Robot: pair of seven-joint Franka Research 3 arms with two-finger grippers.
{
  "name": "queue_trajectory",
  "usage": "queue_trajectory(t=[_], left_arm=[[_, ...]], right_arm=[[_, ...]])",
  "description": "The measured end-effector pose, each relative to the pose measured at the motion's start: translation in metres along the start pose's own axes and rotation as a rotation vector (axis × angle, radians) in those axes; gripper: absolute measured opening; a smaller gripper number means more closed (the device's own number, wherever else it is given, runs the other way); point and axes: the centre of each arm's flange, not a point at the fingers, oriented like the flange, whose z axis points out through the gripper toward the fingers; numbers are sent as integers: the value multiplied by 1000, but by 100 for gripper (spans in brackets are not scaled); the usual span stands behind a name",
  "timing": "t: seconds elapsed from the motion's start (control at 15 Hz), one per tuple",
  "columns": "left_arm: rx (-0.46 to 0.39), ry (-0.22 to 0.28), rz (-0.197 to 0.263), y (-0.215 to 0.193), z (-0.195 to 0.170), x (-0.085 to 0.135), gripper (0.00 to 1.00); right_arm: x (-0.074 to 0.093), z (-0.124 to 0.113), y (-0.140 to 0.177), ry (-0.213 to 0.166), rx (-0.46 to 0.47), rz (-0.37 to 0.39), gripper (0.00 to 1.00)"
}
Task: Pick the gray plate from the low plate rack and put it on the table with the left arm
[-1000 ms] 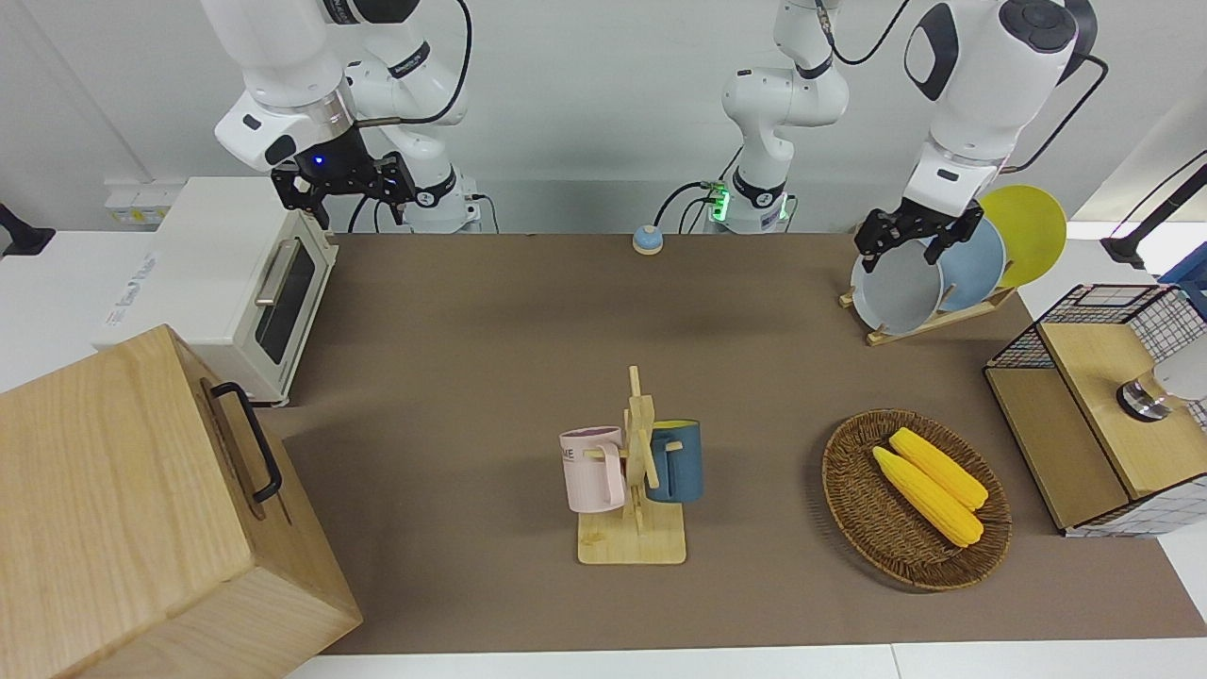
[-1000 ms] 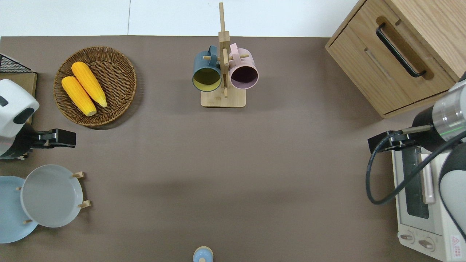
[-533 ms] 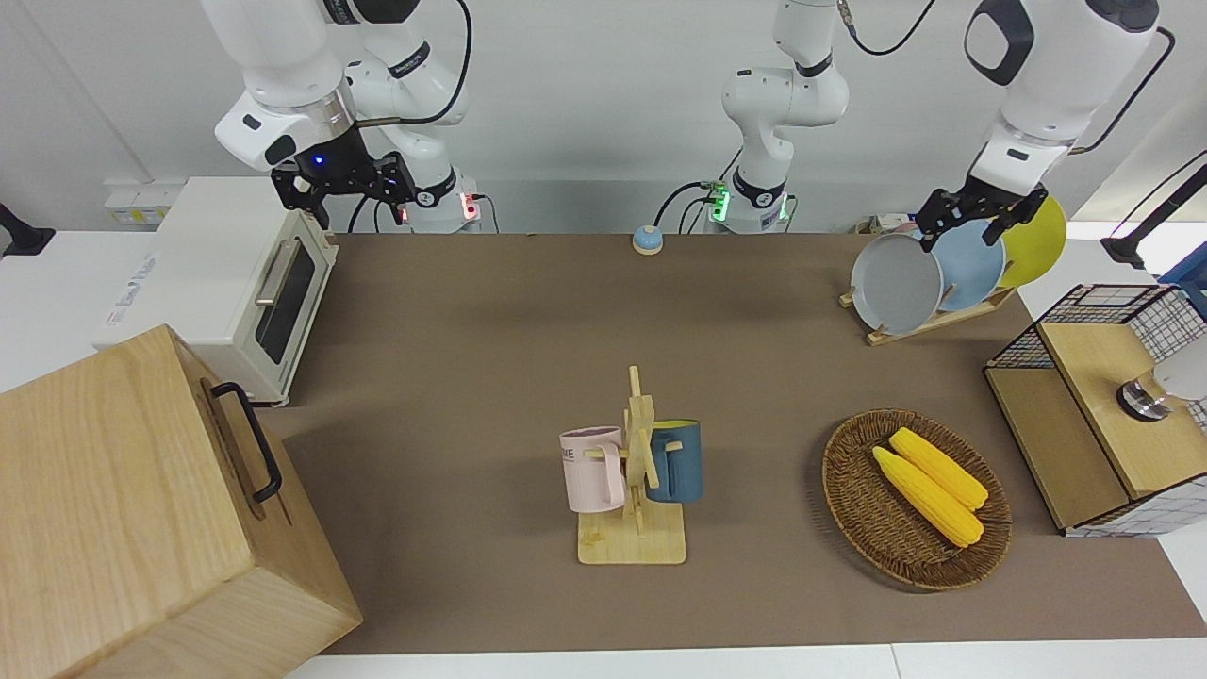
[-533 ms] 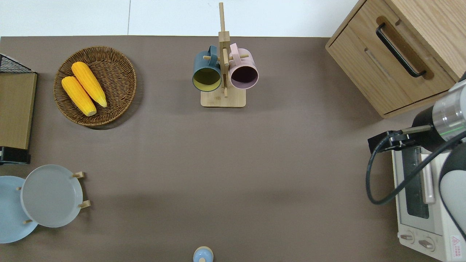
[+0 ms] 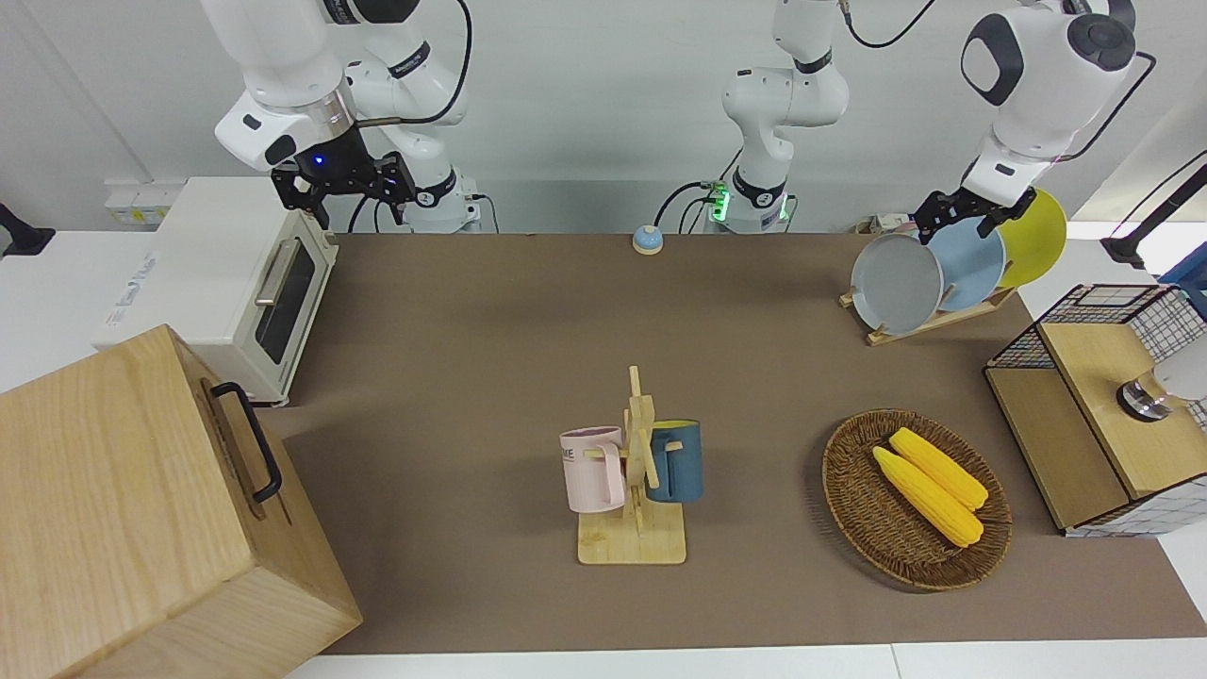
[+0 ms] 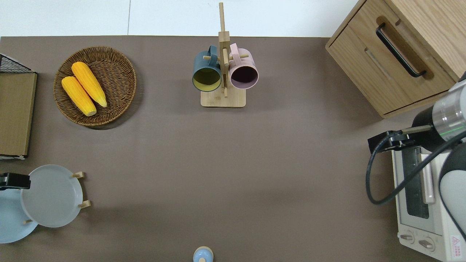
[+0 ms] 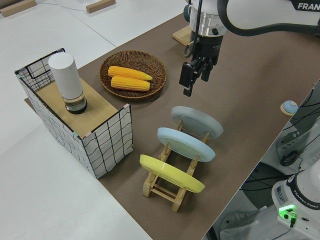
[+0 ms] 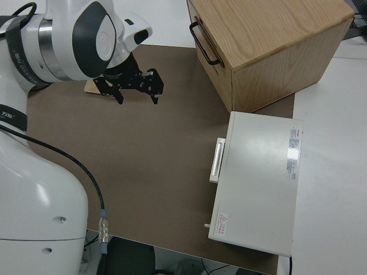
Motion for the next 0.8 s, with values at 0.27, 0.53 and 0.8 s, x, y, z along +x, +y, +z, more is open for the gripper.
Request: queue_trajectory(t=[0.27,0.53,0.8], left_arm=[[-19,9,-34,-19,35,-4,100],[-32,10,-50,-28,53,-10,97],[-36,3,-45,-25,64,-12,95]], right_arm=[[0,0,0,0,0,0,99],[0,0,0,0,0,0,99],[0,0,0,0,0,0,99]])
